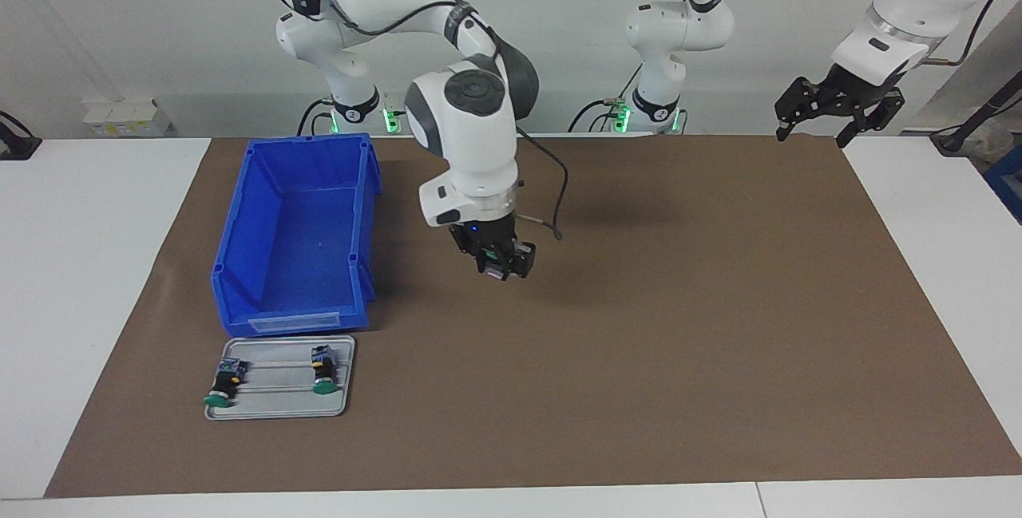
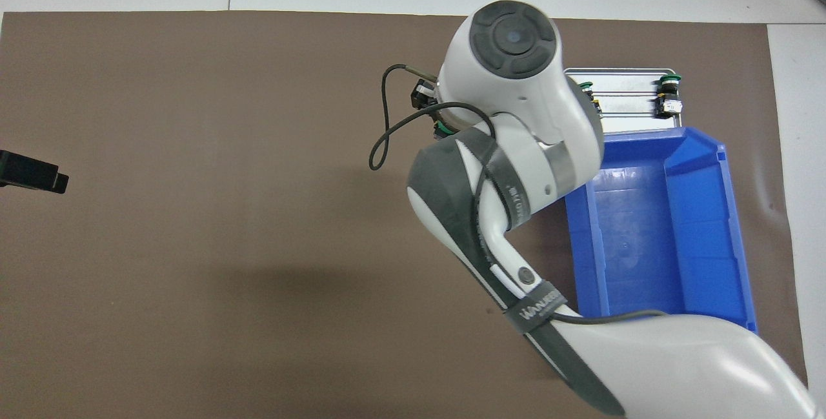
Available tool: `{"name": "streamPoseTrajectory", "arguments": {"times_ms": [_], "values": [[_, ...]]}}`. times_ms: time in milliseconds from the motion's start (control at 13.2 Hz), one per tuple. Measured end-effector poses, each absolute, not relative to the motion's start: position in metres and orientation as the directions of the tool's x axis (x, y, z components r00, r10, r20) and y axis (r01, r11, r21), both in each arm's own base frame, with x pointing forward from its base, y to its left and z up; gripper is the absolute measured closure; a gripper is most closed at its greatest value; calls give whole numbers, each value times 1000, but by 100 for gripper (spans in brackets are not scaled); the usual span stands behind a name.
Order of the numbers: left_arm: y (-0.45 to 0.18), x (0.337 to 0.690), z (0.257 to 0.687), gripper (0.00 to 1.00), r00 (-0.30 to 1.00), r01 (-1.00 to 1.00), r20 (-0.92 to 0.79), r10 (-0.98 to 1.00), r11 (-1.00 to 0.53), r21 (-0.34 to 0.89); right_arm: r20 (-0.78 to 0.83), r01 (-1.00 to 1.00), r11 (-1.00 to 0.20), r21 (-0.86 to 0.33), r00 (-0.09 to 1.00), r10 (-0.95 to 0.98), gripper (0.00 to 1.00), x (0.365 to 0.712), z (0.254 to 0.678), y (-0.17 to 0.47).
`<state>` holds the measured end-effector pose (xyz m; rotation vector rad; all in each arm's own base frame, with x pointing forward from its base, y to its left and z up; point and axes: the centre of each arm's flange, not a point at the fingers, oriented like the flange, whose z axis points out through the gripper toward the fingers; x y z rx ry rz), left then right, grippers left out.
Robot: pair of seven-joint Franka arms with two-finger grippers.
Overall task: Place and press button with both arms
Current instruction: 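Lift the button with the right gripper and carry it over the bin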
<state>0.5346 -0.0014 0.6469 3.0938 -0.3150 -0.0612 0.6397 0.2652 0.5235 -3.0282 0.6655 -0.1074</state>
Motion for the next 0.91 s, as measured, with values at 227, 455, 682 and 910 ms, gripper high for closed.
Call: {"name": "streamPoseTrajectory", "arguments": {"times_ms": [227, 455, 682, 910], "values": [[-1, 535, 647, 0, 979, -201, -36, -202, -979, 35, 56, -361, -932, -35, 930, -363, 55, 647, 541, 203], [-1, 535, 647, 0, 979, -201, -36, -202, -979, 35, 41, -307, -952, -15, 951, -307, 55, 644, 551, 131], [-1, 535, 647, 0, 979, -201, -36, -202, -979, 35, -7, -260, -966, 11, 966, -260, 55, 625, 538, 70], [-1, 535, 647, 0, 979, -201, -36, -202, -979, 35, -4, -231, -973, 9, 973, -231, 55, 608, 510, 37]]}}
